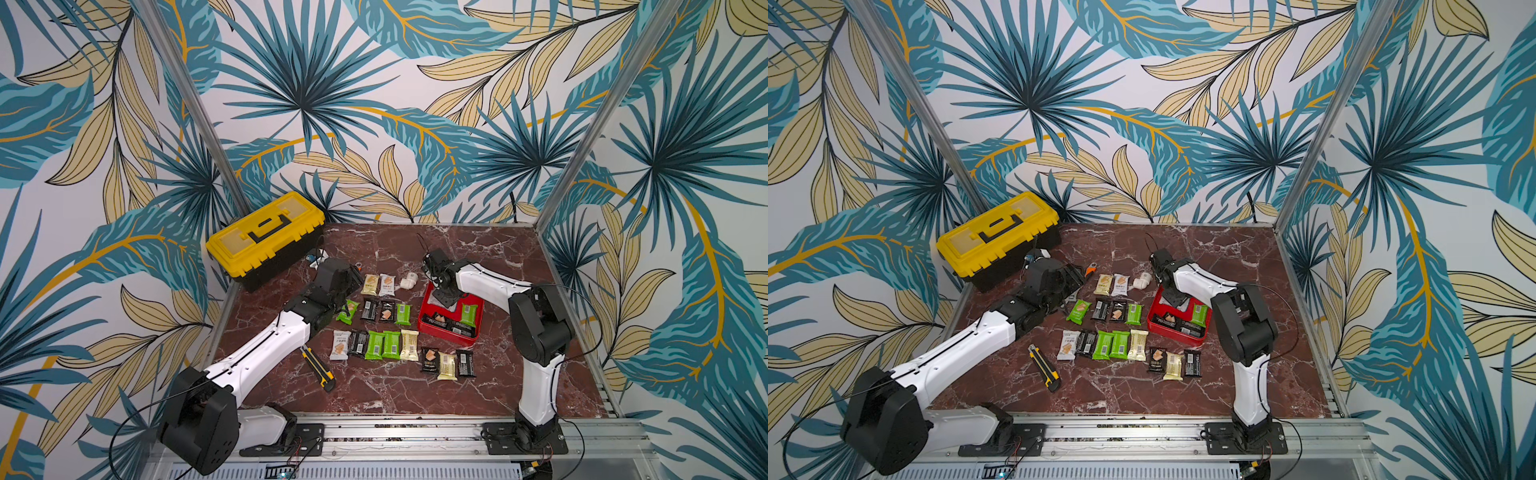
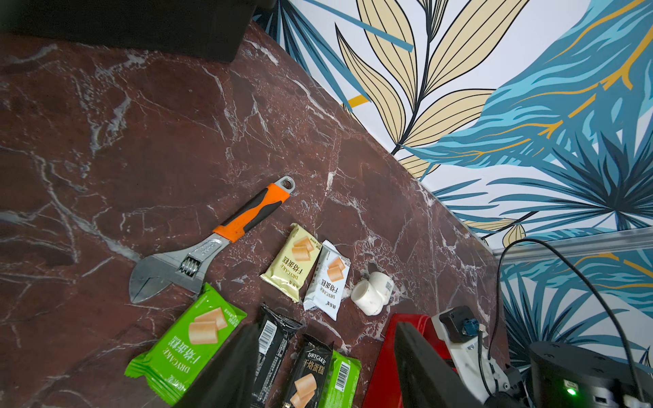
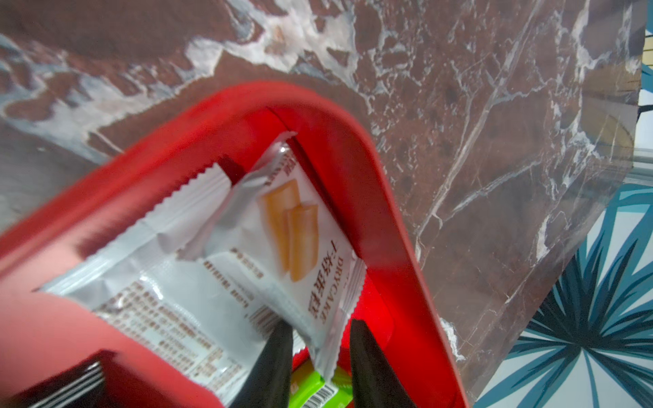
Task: Take the cookies out of the storage box
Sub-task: Pick up the cookie from the storage box.
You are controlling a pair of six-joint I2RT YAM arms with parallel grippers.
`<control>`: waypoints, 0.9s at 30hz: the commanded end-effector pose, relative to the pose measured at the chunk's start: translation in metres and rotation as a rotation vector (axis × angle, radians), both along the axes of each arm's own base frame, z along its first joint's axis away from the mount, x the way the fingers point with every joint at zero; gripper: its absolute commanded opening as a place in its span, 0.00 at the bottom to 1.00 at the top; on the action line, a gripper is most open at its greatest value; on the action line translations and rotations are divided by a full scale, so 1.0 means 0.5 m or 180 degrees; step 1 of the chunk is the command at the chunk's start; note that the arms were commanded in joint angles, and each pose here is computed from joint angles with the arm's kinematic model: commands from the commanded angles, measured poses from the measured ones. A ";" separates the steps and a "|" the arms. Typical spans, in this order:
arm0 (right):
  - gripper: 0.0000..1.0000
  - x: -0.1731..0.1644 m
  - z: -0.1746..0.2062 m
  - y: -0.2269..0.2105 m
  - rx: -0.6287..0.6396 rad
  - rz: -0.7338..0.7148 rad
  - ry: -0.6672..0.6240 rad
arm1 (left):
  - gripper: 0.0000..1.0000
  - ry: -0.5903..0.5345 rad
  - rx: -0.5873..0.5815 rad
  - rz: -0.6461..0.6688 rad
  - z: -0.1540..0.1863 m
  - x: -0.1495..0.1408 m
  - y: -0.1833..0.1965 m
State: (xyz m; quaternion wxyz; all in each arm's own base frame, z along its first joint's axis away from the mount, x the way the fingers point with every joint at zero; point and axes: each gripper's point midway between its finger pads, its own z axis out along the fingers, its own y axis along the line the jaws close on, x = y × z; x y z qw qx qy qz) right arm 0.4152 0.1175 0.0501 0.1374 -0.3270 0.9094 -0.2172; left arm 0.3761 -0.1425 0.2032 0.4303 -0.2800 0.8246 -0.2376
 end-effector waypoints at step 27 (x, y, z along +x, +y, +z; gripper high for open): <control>0.01 -0.096 0.107 0.007 0.0606 -0.0298 -0.0065 | 0.66 0.0032 0.0007 0.0235 -0.009 -0.015 0.034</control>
